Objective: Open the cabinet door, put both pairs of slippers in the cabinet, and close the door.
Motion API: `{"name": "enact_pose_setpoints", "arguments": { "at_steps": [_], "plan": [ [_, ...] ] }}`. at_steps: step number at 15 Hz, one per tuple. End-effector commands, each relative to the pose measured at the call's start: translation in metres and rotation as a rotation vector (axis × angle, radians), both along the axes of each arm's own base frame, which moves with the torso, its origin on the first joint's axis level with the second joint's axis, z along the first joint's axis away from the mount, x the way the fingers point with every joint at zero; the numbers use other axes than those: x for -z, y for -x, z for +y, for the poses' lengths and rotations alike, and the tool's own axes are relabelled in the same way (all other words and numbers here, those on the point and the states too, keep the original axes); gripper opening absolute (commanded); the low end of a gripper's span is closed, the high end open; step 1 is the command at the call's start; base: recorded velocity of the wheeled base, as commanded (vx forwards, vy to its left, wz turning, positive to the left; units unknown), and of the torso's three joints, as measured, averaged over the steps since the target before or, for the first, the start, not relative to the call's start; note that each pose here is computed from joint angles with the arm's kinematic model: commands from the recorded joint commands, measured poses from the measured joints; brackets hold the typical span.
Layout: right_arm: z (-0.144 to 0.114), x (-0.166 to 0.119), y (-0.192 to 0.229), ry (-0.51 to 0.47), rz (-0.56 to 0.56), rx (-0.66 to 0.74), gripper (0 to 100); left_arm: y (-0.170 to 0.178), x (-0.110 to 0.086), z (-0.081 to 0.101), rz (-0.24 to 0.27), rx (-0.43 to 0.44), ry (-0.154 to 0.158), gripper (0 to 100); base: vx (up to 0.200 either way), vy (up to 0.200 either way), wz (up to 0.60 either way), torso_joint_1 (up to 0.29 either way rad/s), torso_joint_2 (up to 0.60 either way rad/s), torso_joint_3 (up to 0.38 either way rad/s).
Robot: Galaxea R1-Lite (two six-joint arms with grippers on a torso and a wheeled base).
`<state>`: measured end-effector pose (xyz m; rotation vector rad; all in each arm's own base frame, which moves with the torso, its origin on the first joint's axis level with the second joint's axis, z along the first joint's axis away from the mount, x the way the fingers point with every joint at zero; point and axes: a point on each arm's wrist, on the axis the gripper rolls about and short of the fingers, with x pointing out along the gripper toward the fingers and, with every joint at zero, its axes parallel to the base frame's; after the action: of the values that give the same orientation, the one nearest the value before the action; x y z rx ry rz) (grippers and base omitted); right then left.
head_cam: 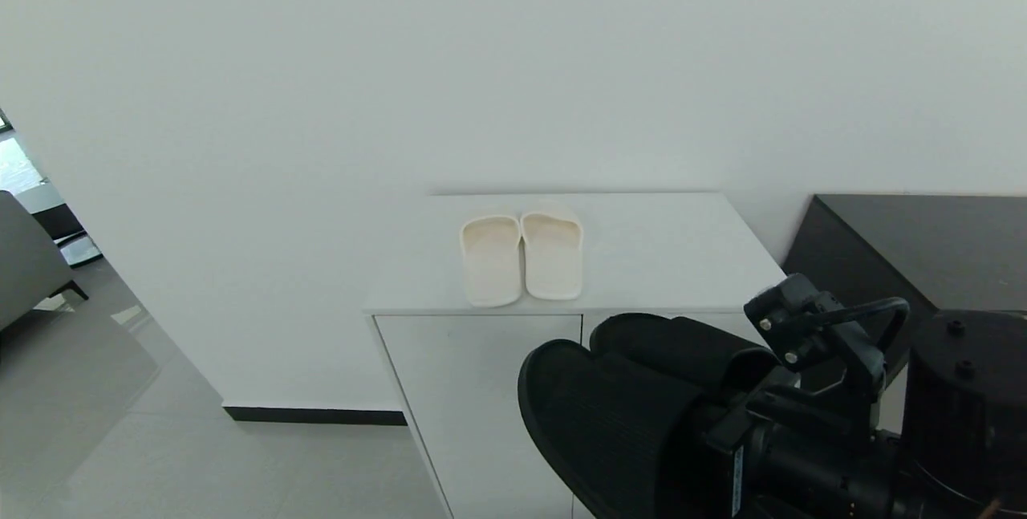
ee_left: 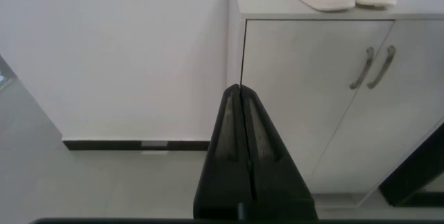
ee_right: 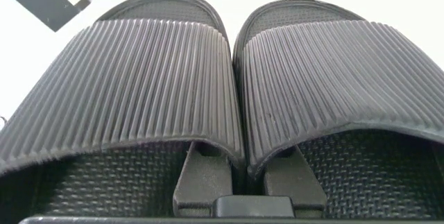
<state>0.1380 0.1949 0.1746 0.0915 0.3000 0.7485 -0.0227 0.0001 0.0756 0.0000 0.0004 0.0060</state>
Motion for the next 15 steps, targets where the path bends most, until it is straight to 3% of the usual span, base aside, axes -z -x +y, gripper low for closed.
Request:
{"name": "enact_pose_setpoints", "arguments": {
  "at_steps": [1, 9, 15],
  "plan": [
    [-0.001, 0.001, 0.001, -0.001, 0.004, -0.012, 0, 0.0, 0.0, 0.0, 0.0, -0.002, 0.0, 0, 0.0, 0.0, 0.0, 0.0, 0.0, 0.0],
    [-0.002, 0.002, 0.003, -0.049, 0.058, -0.035, 0, 0.0, 0.0, 0.0, 0.0, -0.002, 0.0, 0, 0.0, 0.0, 0.0, 0.0, 0.0, 0.0],
    [-0.007, 0.011, 0.006, -0.041, 0.081, -0.076, 0, 0.0, 0.0, 0.0, 0.0, 0.0, 0.0, 0, 0.0, -0.2, 0.0, 0.002, 0.0, 0.006]
  ]
}}
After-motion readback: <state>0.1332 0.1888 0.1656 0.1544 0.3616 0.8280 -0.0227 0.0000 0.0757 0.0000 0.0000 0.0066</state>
